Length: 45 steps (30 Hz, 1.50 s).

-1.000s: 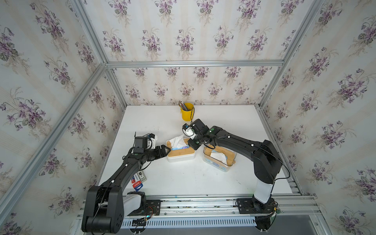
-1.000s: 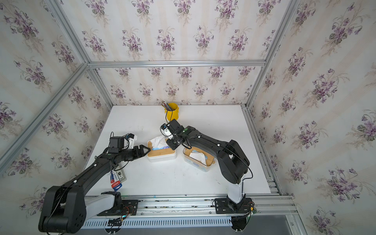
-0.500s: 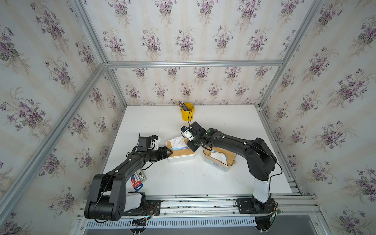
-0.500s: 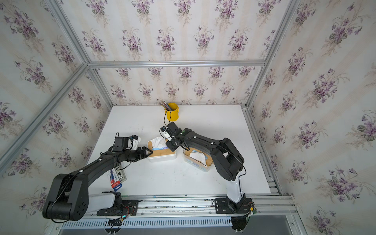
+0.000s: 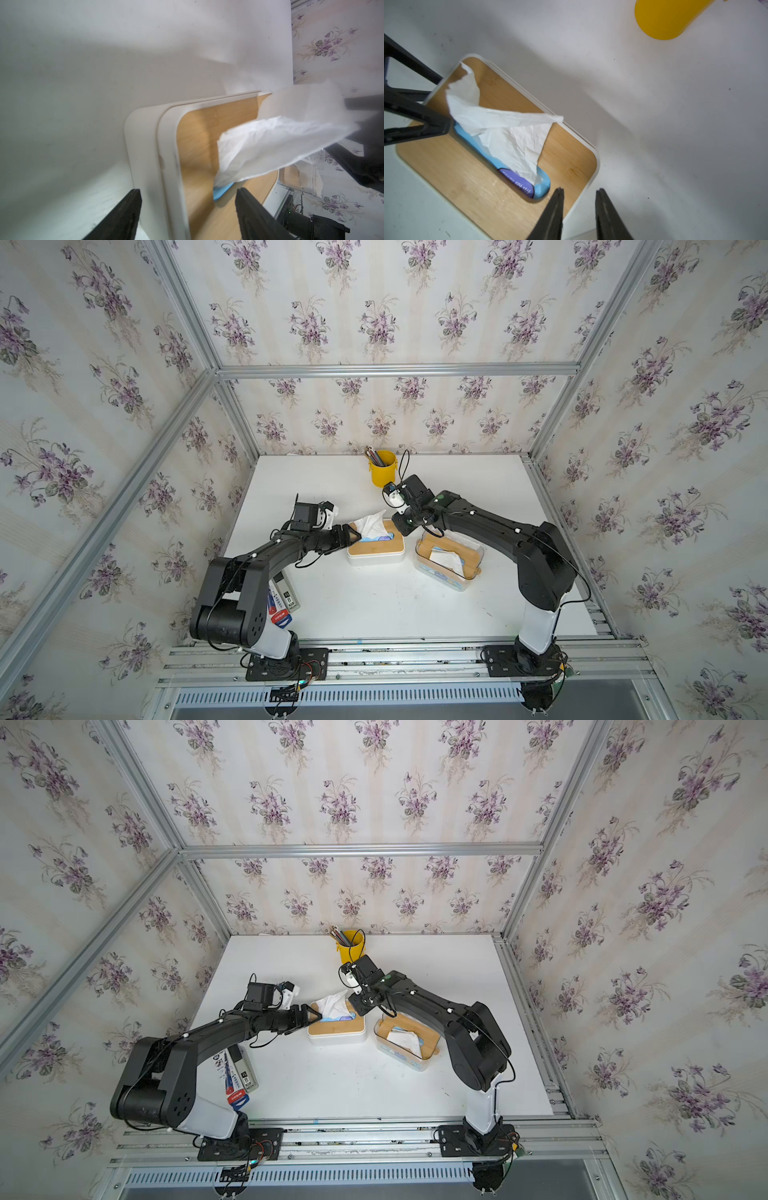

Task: Put the tissue paper into the tissue box
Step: Pull the paper towel from the tissue box, then reset both arms

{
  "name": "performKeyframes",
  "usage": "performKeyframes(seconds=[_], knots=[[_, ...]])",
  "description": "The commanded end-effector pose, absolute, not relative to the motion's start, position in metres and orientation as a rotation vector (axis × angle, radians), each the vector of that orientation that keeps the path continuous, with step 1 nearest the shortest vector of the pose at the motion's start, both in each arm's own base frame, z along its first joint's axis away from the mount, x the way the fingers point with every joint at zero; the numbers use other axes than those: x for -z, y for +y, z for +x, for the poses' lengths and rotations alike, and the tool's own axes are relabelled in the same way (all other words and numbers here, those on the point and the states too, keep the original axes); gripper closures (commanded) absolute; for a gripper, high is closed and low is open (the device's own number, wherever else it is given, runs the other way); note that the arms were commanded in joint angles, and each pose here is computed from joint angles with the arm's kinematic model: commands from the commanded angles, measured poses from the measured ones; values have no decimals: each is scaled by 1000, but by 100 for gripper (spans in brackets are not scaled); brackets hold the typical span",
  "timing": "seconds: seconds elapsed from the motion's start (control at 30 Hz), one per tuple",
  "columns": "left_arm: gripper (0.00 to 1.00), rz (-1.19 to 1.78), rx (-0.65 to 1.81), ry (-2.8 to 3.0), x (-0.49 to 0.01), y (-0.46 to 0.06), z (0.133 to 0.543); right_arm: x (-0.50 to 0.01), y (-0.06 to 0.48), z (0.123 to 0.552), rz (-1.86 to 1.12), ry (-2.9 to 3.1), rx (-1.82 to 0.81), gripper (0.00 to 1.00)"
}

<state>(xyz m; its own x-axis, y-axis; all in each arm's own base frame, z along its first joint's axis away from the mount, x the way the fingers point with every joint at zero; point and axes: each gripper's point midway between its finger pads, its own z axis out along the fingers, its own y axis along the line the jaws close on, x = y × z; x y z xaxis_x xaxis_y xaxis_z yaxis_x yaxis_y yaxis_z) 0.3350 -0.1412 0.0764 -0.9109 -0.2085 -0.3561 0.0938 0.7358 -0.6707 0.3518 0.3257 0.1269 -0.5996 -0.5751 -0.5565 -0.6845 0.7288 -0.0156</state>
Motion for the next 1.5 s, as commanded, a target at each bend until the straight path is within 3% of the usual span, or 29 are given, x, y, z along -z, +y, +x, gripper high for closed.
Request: performKeyframes(seconds=[0.0,0.37,0.6,0.9,1.1,1.47], knots=[[21,-40,996,2515,-89,-142,336,-145,312,357,-889,2375,-235,63],[7,-61,643,2384,-138,-98,342,-182,211,379,-457,2270,-47,52],[1,-176,250,2201,-183,-42,358,-199,103,407,-49,2115,129,29],[1,-296,-268,2023,-199,33,368,-165,-13,421,316,1979,308,5],[1,-214,-466,2008,-169,52,382,-132,-24,417,339,1957,348,0],[1,-50,-258,2061,-108,28,407,-116,-20,402,262,1865,303,0]])
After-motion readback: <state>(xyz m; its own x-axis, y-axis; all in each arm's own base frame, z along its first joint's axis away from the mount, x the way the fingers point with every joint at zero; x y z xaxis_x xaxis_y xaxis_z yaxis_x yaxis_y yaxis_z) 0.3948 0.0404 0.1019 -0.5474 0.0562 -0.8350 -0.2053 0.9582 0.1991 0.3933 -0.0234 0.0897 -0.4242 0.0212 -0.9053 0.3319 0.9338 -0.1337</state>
